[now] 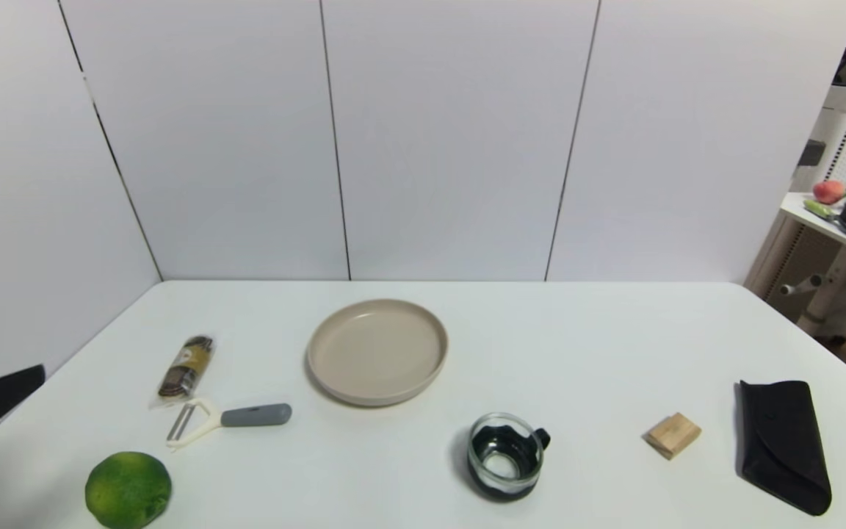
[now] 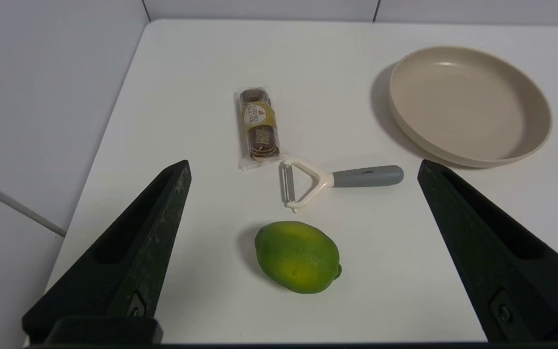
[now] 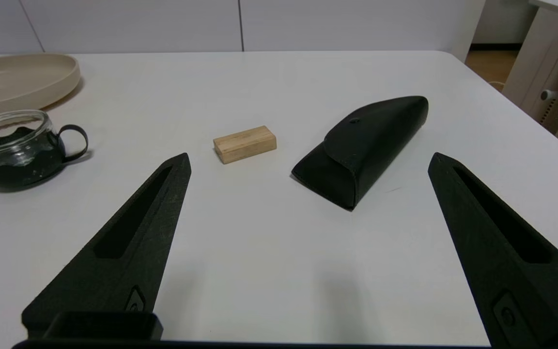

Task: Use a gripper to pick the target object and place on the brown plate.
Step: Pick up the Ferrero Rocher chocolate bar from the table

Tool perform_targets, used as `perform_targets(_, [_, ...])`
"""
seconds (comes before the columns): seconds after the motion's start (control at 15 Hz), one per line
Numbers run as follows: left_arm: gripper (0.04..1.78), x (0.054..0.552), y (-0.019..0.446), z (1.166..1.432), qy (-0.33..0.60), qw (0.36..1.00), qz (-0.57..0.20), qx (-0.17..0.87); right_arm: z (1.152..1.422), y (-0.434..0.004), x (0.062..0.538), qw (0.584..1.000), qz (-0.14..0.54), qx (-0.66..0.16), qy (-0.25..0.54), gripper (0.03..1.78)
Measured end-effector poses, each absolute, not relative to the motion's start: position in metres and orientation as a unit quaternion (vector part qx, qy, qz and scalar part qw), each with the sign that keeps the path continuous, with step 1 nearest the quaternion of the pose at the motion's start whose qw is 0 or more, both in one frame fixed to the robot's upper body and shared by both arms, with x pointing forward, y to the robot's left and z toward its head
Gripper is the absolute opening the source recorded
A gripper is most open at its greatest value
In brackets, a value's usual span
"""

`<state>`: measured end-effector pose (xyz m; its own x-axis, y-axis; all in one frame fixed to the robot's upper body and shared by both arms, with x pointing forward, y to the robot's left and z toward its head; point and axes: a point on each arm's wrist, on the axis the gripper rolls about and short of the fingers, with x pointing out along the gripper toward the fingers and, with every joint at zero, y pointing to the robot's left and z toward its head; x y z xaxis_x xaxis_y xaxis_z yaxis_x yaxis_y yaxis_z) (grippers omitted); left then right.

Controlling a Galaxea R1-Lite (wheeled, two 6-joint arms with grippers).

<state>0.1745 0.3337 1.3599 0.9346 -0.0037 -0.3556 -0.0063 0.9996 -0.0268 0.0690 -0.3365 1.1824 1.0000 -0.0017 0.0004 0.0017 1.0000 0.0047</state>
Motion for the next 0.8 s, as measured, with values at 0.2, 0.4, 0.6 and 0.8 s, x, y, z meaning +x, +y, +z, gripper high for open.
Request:
perform_targets(0.2, [1.69,0.243,0.334,1.376,0.286,0.958,0.002,-0.008,1.182,-0.337,0.069,1.0,-0.001,0.002,0.0,1.69])
perform_targets(0.4, [1.69,0.315,0.335,1.363,0.376,0.926,0.012,-0.002,1.182,-0.337,0.069,1.0,-0.001,0.002,0.0,1.69])
perform_targets(0.6, [1.69,0.372,0.338,1.338,0.436,0.899,0.028,0.002,1.182,-0.337,0.069,1.0,-0.001,0.002,0.0,1.69])
perform_targets(0.8, [1.69,0.414,0.342,1.315,0.494,0.869,0.035,0.003,1.182,-0.337,0.069,1.0,-0.001,0.002,0.0,1.69])
